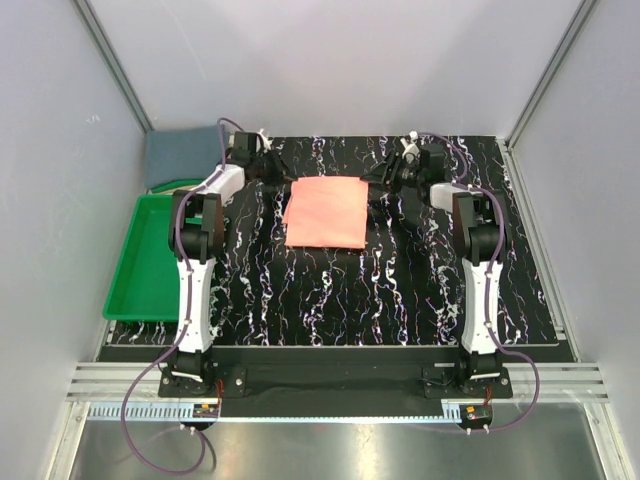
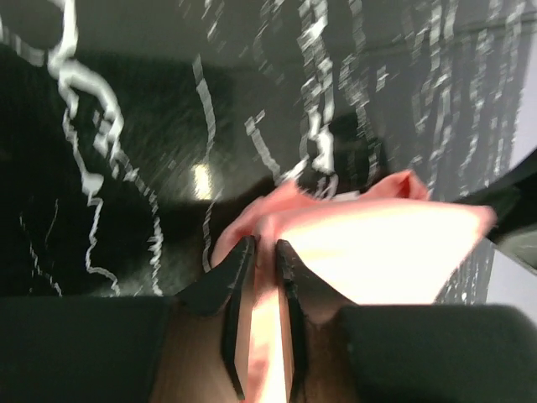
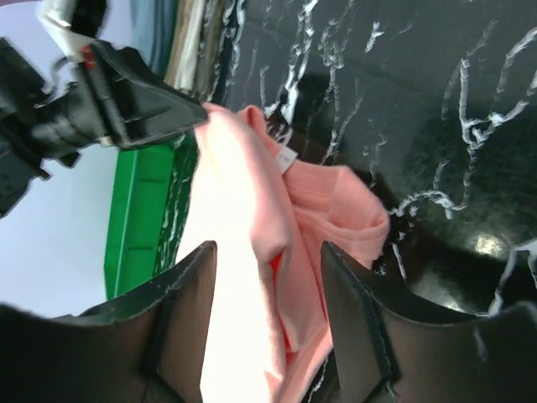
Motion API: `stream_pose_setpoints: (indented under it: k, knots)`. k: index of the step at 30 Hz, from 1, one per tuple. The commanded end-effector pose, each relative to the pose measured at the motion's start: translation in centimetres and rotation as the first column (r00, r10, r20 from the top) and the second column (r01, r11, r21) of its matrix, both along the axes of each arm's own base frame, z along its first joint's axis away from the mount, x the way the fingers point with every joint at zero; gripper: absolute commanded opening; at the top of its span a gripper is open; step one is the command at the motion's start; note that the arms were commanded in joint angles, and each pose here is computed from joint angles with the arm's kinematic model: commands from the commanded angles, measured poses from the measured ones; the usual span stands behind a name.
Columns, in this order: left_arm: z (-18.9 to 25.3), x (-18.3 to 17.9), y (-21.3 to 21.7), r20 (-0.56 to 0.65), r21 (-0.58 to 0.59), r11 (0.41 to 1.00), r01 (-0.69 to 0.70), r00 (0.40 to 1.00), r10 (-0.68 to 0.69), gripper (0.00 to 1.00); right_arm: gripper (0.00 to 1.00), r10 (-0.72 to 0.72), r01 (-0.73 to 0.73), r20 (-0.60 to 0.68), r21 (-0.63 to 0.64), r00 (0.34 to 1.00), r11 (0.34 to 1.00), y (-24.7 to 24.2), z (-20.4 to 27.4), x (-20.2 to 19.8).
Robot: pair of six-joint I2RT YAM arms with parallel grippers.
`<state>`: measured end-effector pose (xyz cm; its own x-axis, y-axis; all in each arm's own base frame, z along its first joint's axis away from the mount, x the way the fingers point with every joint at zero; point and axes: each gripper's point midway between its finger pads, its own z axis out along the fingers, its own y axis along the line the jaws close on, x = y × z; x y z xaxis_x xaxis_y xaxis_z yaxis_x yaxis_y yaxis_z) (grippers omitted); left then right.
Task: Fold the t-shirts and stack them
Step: Fold the tshirt
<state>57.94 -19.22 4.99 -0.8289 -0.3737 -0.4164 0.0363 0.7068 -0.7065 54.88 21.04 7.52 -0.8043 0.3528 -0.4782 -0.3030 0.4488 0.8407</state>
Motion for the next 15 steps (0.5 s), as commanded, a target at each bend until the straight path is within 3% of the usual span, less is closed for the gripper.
stream_pose_setpoints:
  k: [1, 4, 6, 11, 15]
  knots:
    - [3.5, 2.9, 0.1, 0.143, -0.019, 1.0, 0.006, 0.99, -0.003, 0.21, 0.6, -0.036, 0.041, 0.062, -0.079, 0.997, 0.996, -1.0, 2.2, 0.7]
    - [4.0, 2.7, 0.0, 0.124, -0.033, 0.999, 0.019, 0.992, -0.015, 0.34, 0.61, -0.051, 0.058, 0.058, -0.119, 0.997, 0.991, -1.6, 3.1, -0.4]
    - [5.5, 2.0, 0.1, 0.137, -0.022, 0.999, 0.026, 0.99, -0.023, 0.35, 0.61, -0.045, 0.046, 0.01, -0.148, 0.999, 0.988, -1.8, 2.4, -1.9]
    - [8.0, -1.7, 1.4, 0.159, 0.092, 0.996, -0.012, 0.987, -0.003, 0.49, 0.63, -0.036, 0.033, -0.013, -0.177, 0.999, 0.984, -2.0, 2.0, -4.9]
    - [7.5, -4.1, 1.5, 0.136, 0.149, 0.989, -0.006, 0.991, -0.015, 0.51, 0.6, -0.009, 0.006, -0.019, -0.158, 1.0, 0.987, -1.5, 1.8, -5.2]
